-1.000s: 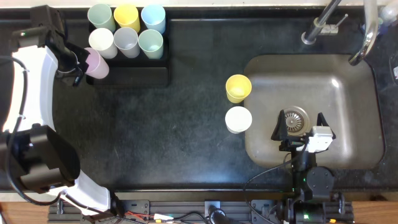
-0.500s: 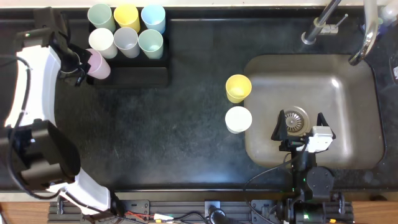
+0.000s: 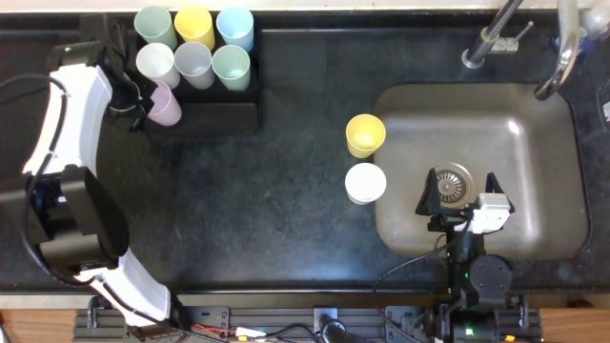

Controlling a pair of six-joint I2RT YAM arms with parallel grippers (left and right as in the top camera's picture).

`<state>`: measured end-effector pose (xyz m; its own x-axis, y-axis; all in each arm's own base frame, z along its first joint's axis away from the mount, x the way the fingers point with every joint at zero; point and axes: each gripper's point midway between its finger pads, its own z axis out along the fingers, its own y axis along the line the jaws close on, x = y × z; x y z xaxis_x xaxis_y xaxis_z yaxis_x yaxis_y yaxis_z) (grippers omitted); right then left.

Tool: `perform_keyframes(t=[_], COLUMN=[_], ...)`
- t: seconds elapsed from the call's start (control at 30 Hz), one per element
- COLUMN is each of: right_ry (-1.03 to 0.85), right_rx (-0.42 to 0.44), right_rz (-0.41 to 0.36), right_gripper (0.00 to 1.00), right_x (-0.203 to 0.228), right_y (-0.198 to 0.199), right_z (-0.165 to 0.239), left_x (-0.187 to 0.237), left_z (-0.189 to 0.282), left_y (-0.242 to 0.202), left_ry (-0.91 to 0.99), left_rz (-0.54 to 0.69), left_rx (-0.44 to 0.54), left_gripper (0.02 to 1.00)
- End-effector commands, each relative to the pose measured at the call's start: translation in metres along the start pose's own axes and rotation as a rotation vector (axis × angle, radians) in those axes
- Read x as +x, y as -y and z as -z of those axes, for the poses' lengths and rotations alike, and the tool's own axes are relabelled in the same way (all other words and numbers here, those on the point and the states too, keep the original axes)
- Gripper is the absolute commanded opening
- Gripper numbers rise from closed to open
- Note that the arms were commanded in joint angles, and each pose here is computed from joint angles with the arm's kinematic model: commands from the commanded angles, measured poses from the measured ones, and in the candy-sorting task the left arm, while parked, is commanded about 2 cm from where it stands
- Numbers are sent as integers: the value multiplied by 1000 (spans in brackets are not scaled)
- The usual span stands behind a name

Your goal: Store Cups

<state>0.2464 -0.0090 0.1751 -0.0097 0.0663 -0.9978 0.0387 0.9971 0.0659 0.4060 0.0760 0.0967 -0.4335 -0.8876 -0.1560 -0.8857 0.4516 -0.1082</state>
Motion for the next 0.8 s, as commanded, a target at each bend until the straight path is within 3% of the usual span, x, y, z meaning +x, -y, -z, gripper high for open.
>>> perform_keyframes(t=[0.03,0.53,0.57,0.63,0.67,0.73,0.8], right_ry=[0,0,0,0,0,0,0], right_rx=[0,0,0,0,0,0,0], right_rz=[3,3,3,3,3,3,3], right_gripper=[998,996,998,998,998,996,996], right_x=[3,3,3,3,3,3,3], right_y=[1,1,0,0,0,1,0], right_z=[0,0,0,0,0,0,0], left_x=[-2,-6,-6,-7,-7,-7,-8], left_z=[-16,-14,-14,-14,-14,-13,-10], left_y=[-4,-6,-6,-6,-6,-6,-6], left_ry=[12,35,36,38,38,39,44], left_rz=[-1,-1,-1,-1,-2,-1,-1], left_rx=[-48,-57,-57,-59,-59,-57,-50], left_gripper=[71,49,123,498,623,781,840])
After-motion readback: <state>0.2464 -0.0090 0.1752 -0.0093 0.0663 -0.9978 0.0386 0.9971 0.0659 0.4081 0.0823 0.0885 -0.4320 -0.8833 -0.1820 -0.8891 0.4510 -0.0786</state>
